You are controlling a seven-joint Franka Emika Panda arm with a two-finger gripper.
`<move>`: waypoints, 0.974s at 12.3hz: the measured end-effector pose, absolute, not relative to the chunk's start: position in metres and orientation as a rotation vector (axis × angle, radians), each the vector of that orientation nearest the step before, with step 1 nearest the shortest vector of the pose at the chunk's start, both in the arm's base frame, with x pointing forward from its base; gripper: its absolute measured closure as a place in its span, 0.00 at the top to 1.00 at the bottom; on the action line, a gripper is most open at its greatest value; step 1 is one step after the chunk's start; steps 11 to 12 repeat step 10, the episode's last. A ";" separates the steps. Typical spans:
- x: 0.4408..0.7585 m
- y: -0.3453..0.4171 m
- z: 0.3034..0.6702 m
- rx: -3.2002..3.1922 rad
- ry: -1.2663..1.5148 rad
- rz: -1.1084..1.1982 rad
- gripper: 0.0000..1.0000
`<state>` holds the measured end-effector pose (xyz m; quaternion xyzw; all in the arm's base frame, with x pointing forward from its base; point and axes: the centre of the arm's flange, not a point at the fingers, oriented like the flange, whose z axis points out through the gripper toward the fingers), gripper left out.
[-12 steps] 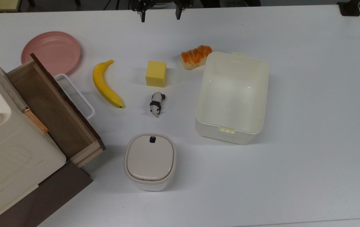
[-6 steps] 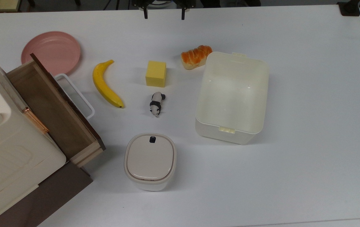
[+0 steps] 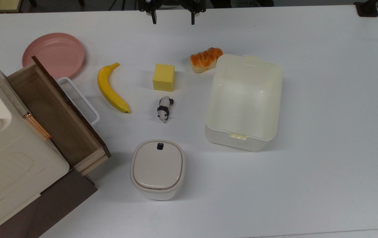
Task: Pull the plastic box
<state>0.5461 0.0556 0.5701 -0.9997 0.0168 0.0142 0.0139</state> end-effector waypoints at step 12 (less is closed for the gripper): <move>0.560 0.048 0.581 -3.096 0.082 -0.150 1.00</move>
